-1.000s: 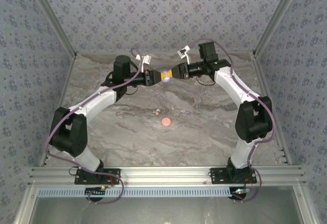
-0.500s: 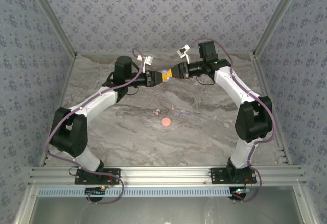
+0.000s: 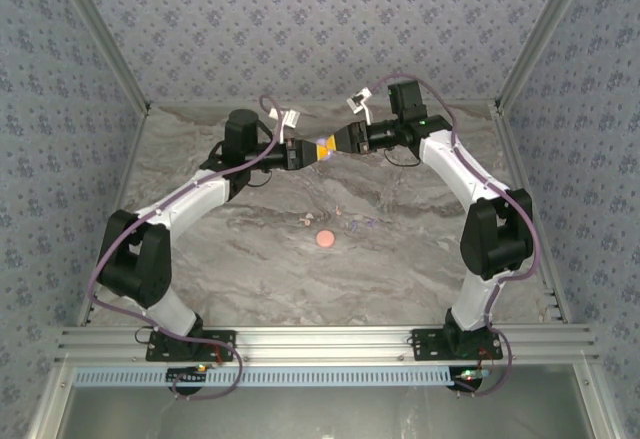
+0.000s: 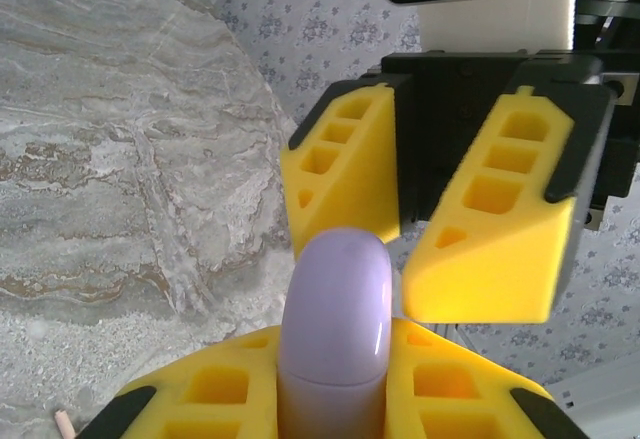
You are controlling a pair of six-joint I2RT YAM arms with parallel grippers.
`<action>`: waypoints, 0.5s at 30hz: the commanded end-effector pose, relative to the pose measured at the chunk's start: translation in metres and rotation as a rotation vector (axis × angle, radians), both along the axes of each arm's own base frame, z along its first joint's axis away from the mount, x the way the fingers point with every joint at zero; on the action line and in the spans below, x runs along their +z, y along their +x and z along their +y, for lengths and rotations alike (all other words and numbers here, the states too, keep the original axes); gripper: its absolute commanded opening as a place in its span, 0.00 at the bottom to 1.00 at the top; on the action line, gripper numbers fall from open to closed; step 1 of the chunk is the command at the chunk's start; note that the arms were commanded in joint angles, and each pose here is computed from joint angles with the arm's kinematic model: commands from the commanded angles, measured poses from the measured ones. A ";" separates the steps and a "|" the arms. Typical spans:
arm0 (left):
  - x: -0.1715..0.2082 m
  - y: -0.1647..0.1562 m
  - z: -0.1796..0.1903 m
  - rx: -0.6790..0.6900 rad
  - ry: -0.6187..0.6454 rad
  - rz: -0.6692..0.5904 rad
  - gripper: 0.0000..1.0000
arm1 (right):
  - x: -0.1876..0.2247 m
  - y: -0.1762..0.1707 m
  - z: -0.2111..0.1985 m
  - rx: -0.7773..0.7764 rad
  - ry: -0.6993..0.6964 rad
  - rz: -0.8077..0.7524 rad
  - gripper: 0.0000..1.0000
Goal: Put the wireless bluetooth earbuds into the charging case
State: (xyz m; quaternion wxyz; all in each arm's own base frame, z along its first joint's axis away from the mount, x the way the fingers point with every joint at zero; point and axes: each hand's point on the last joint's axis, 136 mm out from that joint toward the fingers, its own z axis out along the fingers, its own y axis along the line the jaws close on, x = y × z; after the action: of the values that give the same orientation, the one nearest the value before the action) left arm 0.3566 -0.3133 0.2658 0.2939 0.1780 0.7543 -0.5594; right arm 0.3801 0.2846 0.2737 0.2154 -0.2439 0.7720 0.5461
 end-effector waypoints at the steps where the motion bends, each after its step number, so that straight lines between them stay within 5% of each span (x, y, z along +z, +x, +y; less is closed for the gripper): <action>1: 0.020 -0.001 -0.003 -0.023 -0.001 -0.078 0.14 | 0.022 -0.001 -0.005 -0.040 -0.029 -0.064 0.48; 6: 0.026 0.003 0.001 0.013 0.047 -0.197 0.18 | 0.015 0.005 -0.025 -0.179 -0.201 -0.130 0.54; 11: 0.037 -0.012 0.003 -0.024 0.027 -0.533 0.16 | 0.023 -0.013 -0.027 -0.156 -0.252 -0.180 0.58; 15: 0.033 -0.021 0.002 -0.080 0.055 -0.685 0.17 | 0.029 -0.030 -0.022 -0.099 -0.254 -0.205 0.58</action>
State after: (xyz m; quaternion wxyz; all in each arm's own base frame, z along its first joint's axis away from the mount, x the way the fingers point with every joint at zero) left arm 0.3457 -0.3085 0.2670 0.4212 0.3080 0.6993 -0.4886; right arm 0.3653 0.2642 0.2929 0.2835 -0.2571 0.8225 0.4208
